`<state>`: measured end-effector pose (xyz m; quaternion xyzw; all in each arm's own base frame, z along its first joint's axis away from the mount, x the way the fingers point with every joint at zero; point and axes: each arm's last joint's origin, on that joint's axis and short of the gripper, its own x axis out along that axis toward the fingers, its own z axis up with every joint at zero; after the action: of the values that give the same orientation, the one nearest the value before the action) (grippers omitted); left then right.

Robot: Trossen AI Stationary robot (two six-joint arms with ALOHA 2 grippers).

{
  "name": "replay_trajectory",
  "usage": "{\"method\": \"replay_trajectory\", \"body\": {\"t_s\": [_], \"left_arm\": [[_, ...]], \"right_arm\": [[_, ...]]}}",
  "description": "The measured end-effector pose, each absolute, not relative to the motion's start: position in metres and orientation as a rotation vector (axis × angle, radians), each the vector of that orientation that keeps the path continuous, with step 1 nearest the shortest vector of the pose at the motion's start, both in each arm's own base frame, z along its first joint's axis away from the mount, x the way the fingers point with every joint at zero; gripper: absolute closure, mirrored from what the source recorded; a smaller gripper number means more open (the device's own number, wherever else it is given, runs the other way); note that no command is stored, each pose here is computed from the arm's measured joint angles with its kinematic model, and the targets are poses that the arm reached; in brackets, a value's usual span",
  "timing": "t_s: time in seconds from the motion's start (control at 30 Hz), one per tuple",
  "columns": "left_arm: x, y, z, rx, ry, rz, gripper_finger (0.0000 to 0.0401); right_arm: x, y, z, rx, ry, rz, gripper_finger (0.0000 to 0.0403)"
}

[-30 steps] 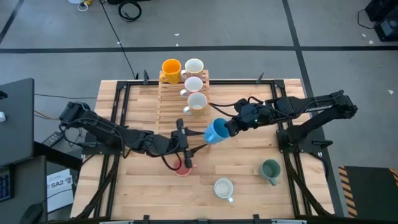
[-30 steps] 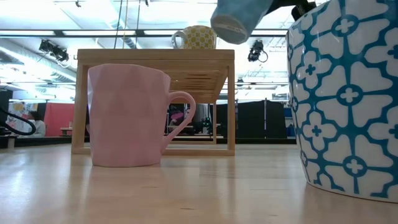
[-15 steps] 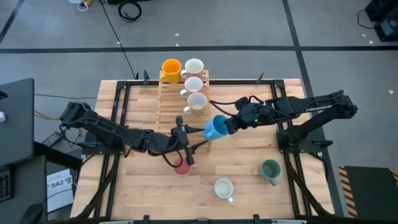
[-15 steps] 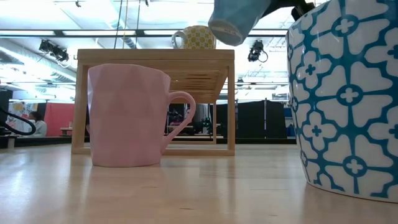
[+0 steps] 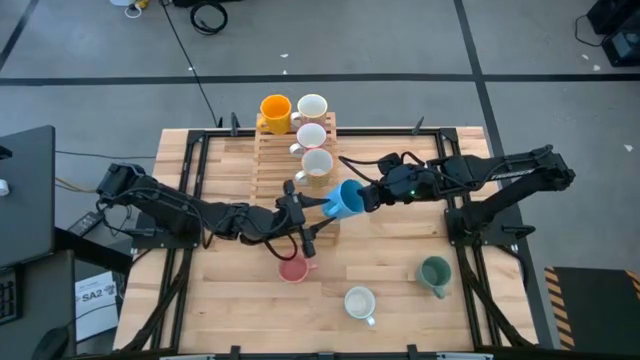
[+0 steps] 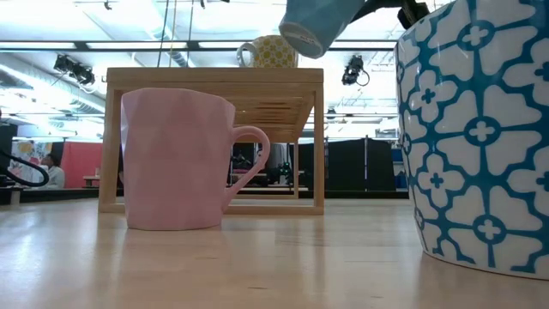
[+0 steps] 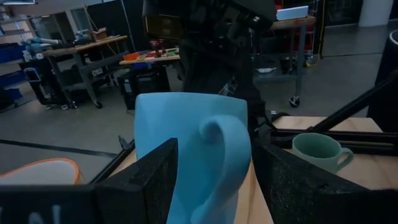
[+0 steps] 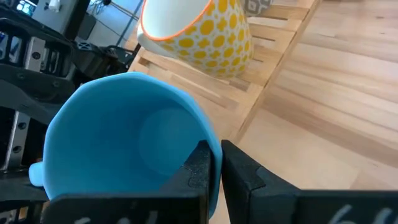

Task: Place coffee mugs
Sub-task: Put the blue mug on the shelf

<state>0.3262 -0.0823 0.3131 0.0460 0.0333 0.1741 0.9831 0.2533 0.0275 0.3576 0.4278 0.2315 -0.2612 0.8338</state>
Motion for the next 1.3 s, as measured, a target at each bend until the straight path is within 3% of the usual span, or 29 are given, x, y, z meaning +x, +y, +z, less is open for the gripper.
{"method": "replay_trajectory", "body": {"t_s": [0.17, 1.03, 1.3], "left_arm": [[0.3263, -0.0823, 0.3148, 0.084, 0.050, 0.350, 0.0199], [0.3259, -0.0822, 0.3151, 0.120, 0.055, 0.375, 0.0339], [0.3259, -0.0821, 0.3151, 0.120, 0.055, 0.378, 0.0340]], "right_arm": [[0.2533, 0.0275, 0.3575, 0.906, 0.491, -0.553, 0.0374], [0.2532, 0.0293, 0.3567, 0.959, 0.532, -0.512, 0.0371], [0.2532, 0.0298, 0.3566, 0.956, 0.542, -0.499, 0.0365]]}}
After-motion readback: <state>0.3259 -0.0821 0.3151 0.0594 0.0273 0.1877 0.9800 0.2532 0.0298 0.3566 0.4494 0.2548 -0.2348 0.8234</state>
